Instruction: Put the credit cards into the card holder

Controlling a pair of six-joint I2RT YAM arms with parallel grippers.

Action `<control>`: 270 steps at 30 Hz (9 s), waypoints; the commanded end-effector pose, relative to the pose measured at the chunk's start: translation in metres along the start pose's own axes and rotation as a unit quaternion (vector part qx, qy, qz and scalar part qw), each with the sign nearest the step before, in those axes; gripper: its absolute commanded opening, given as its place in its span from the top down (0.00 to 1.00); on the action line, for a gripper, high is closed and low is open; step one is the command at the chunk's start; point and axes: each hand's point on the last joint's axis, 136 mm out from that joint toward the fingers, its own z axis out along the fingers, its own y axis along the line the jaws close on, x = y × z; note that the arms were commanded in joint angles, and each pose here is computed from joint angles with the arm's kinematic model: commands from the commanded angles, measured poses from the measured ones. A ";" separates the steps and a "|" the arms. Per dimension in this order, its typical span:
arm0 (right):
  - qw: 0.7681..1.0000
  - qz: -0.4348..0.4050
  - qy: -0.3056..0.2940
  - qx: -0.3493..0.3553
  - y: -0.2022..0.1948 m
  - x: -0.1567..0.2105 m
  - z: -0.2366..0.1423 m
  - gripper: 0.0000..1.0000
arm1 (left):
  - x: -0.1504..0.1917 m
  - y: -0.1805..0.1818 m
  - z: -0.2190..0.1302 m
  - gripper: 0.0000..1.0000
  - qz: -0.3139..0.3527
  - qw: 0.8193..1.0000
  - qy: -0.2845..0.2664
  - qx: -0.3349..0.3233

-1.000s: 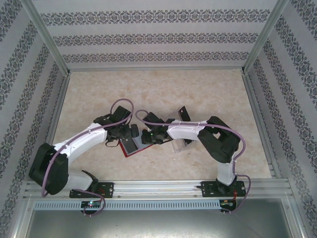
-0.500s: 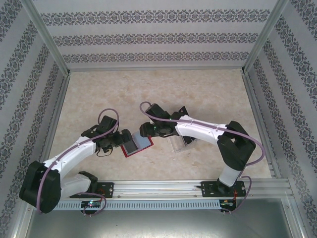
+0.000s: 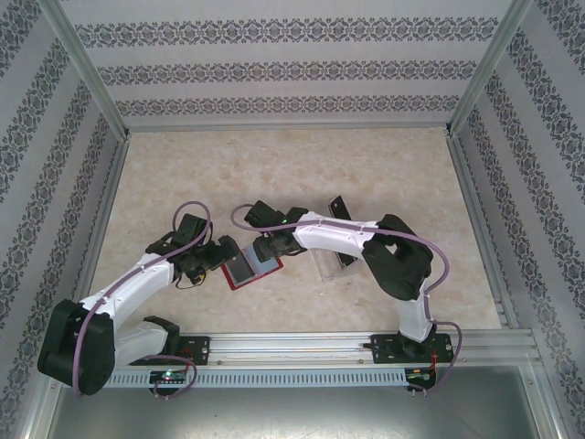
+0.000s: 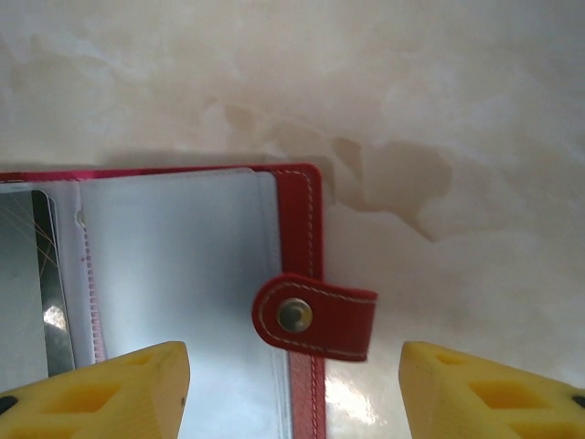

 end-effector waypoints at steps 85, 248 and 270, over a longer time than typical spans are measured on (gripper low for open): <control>0.997 0.054 0.046 0.011 -0.022 0.039 0.018 1.00 | -0.010 -0.035 0.012 0.00 0.065 0.997 -0.038 0.012; 0.962 0.069 -0.106 -0.243 0.043 0.022 -0.086 0.81 | -0.090 -0.148 -0.030 0.00 0.053 0.993 -0.081 0.073; 0.973 0.125 -0.025 -0.193 0.016 0.046 -0.001 0.83 | -0.013 -0.106 -0.010 0.00 0.033 0.992 0.013 0.122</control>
